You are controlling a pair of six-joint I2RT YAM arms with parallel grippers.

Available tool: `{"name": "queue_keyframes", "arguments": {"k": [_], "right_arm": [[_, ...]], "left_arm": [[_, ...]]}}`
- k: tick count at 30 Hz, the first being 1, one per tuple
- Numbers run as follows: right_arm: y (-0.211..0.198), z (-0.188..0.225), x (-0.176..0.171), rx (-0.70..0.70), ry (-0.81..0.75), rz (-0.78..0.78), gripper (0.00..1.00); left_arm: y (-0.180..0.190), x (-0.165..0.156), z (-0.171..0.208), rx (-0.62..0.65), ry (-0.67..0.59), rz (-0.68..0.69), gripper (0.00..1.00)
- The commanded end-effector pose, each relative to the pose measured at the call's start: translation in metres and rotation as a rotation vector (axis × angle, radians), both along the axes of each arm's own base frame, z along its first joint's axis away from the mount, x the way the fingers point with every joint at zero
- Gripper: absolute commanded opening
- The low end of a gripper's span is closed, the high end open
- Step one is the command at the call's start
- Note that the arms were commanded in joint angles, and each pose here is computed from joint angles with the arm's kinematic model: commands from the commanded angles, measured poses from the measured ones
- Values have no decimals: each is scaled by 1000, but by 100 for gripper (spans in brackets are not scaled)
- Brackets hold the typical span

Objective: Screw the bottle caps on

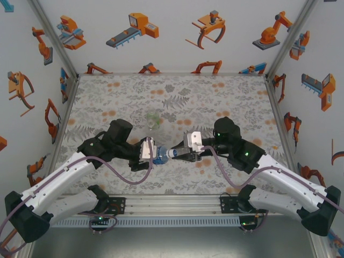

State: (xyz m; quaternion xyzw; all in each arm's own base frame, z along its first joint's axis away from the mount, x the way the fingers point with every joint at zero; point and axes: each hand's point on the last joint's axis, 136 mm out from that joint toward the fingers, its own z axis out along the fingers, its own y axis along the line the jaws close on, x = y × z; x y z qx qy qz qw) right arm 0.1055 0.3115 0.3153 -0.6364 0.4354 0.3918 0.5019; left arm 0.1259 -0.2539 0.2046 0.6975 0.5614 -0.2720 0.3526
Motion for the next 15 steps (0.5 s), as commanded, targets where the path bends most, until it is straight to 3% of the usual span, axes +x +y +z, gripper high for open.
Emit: {"name": "queue_keyframes", "arguments": {"k": [1, 3, 7, 11, 15], "right_arm": [[0, 4, 2, 7, 73, -44, 17], [1, 1, 11, 1, 213, -119, 9], [1, -1, 36, 49, 579, -325, 6], [-8, -23, 74, 115, 1043, -634, 2], [-3, -44, 82, 145, 1473, -745, 0]], "left_arm": [[-2, -5, 14, -34, -22, -33, 0], [-2, -5, 14, -35, -25, -31, 0], [-1, -4, 14, -40, -36, -25, 0], [-2, -3, 15, -42, -40, -23, 0], [-2, -1, 15, -39, -46, -12, 0]]}}
